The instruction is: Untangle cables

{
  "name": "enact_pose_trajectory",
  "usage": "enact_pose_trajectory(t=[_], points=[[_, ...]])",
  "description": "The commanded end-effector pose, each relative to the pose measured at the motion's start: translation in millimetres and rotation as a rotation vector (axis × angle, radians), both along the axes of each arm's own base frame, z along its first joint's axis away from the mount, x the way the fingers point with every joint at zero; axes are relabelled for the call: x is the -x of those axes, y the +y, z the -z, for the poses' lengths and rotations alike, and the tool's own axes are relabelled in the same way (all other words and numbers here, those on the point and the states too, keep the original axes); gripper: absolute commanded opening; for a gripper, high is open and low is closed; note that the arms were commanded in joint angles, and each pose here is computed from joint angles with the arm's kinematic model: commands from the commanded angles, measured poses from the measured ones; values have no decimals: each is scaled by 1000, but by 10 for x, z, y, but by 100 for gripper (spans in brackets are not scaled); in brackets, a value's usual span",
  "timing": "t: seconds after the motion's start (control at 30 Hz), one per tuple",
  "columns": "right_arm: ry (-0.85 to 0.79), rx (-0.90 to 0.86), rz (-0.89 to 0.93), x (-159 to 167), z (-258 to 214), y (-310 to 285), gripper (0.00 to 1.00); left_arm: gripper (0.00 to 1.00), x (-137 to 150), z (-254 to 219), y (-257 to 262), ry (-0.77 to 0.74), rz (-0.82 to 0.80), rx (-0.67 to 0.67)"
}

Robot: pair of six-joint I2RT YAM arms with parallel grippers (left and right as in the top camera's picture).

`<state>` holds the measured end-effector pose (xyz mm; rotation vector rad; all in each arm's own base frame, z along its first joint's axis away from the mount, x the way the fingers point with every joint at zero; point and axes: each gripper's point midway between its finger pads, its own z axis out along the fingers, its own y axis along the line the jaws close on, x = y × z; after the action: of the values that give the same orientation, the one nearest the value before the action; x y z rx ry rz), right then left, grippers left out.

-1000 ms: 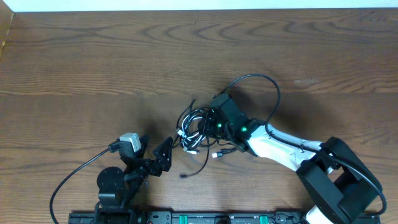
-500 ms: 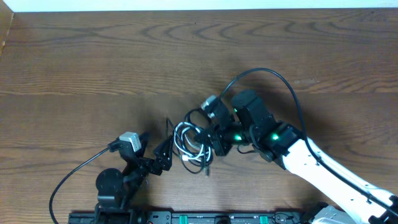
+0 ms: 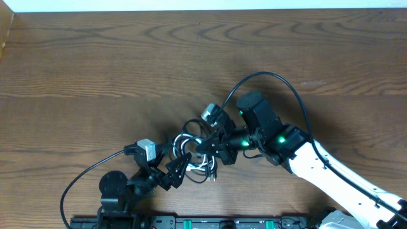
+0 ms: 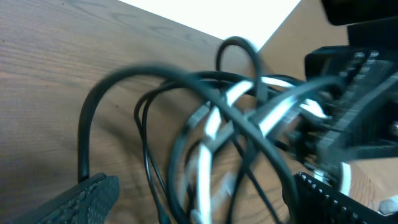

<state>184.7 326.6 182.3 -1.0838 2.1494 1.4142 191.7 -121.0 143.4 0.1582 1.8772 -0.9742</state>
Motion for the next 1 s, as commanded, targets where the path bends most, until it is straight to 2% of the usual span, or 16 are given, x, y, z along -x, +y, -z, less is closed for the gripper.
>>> enact_pose_trajectory(t=[0.0, 0.27, 0.4, 0.57, 0.7, 0.83, 0.97], points=[[41, -106, -137, 240, -209, 18, 1, 91, -25, 94, 50, 14, -29, -31], [68, -119, -166, 308, -233, 9, 1, 91, -198, 196, 328, 35, -217, -91], [74, -47, -106, 240, -91, -27, 1, 91, -328, 276, 660, 54, -419, -154], [81, 133, 44, 74, 235, -171, 1, 91, -400, 310, 1104, 105, -703, -127], [97, 368, 274, -156, 602, -470, 1, 91, -398, 316, 1260, 121, -806, -103], [112, 676, 648, -418, 949, -1088, 1, 91, -395, 315, 1308, 123, -836, -100], [135, 899, 993, -466, 1067, -1712, 1, 91, -392, 312, 1357, 123, -866, -98]])
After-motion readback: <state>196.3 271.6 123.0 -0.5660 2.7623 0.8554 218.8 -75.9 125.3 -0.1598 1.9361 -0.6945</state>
